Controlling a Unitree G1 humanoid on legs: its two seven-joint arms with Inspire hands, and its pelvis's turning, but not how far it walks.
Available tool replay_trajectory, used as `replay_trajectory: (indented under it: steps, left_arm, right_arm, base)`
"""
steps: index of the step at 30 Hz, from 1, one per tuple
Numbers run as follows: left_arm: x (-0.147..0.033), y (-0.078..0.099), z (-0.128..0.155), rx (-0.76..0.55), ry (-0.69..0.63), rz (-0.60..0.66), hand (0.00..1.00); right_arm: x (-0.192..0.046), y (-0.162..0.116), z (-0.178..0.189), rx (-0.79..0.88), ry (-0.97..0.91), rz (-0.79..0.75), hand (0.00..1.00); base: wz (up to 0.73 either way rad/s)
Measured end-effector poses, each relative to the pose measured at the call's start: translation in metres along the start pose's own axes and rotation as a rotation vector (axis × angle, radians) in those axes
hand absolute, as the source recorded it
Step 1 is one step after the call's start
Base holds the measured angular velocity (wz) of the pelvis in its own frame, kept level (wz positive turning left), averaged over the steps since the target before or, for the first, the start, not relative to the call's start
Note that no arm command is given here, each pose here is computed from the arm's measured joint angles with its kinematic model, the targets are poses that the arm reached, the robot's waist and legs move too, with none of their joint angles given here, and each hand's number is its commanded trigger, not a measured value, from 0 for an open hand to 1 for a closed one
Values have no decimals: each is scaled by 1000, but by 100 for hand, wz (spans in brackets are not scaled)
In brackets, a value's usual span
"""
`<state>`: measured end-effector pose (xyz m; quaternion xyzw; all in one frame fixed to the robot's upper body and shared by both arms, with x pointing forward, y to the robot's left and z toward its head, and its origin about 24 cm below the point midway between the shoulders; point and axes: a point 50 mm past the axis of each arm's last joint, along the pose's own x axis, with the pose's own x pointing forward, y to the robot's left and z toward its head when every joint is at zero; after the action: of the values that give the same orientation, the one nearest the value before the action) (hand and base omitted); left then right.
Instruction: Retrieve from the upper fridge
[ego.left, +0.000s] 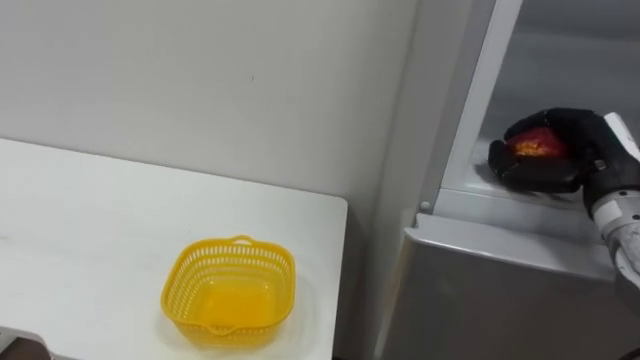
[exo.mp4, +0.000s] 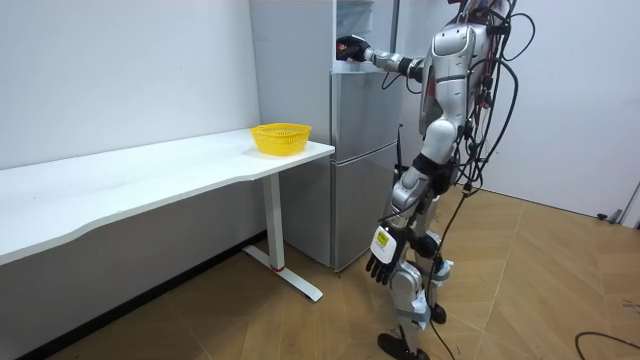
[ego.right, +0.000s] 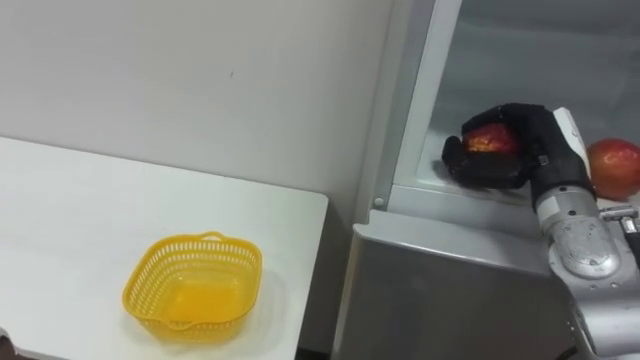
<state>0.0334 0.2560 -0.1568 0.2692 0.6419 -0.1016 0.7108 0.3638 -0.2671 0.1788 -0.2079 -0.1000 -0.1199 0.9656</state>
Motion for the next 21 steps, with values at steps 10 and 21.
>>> replay_trajectory:
  steps: [10, 21]
  left_arm:
    - [0, 2, 3, 0, -8, 6, 0]
    - [0, -1, 3, -5, -19, 37, 0]
  right_arm:
    - [0, 1, 3, 60, -5, -6, 100]
    - [-26, 14, 27, 94, -152, -40, 100]
  base:
    - [0]
    - [0]
